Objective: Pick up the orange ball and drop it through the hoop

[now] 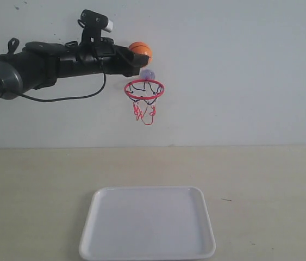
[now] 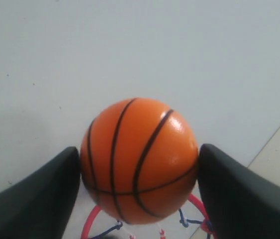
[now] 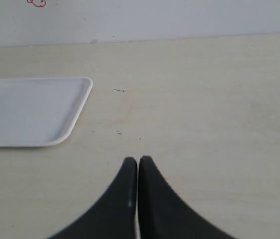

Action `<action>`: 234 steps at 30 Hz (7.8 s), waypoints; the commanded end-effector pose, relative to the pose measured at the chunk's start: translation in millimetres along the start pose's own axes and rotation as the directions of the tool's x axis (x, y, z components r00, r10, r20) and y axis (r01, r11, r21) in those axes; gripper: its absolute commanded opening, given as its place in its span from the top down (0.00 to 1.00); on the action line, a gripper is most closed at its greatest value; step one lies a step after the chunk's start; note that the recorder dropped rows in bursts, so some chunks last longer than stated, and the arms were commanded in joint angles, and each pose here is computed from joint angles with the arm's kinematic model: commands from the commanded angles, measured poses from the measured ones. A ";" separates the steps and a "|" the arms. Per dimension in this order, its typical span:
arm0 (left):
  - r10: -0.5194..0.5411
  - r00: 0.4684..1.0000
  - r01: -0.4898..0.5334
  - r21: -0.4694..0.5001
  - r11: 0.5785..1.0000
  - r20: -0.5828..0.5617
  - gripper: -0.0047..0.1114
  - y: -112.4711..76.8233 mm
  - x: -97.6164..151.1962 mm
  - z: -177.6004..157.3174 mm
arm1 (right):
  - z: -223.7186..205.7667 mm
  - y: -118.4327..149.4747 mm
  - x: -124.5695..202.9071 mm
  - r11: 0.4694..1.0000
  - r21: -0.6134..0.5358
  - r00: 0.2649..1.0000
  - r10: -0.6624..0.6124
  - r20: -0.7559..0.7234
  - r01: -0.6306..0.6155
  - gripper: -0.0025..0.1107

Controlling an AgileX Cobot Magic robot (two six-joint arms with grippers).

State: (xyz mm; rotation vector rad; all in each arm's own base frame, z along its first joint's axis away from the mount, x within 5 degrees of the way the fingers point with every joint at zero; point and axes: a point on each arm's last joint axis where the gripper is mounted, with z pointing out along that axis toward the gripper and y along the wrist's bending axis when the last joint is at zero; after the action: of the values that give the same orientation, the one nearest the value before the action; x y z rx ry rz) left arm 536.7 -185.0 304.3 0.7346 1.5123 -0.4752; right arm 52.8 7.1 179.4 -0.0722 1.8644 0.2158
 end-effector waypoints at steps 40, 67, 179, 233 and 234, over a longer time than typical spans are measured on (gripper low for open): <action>-0.513 0.630 0.617 -0.026 0.787 -0.582 0.92 50.9 24.0 -137.2 | -0.3 -0.1 -0.6 1.000 0.000 1.000 -0.006 0.009 0.006 0.98; -0.537 0.835 0.545 0.043 0.838 -0.118 0.92 -197.2 -38.3 -385.0 | -0.3 -0.1 -0.6 1.000 0.000 1.000 -0.006 0.009 0.006 0.98; -0.353 0.934 0.236 -0.843 0.483 0.059 0.92 -213.1 131.9 -473.2 | -0.3 -0.1 -0.6 1.000 0.000 1.000 -0.006 0.009 0.006 0.98; -0.325 0.945 0.258 -0.522 0.813 -0.040 0.92 -231.3 128.4 -455.6 | -0.3 -0.1 -0.6 1.000 0.000 1.000 -0.006 0.009 0.006 0.98; -0.325 0.945 0.258 -0.522 0.813 -0.040 0.92 -231.3 128.4 -455.6 | -0.3 -0.1 -0.6 1.000 0.000 1.000 -0.006 0.009 0.006 0.98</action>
State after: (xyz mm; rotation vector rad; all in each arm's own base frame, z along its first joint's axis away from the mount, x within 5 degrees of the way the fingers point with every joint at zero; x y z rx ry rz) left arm 53.2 -12.6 187.7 0.1011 1.7811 -0.2276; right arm 52.8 7.0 179.4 -0.0732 1.8641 0.2139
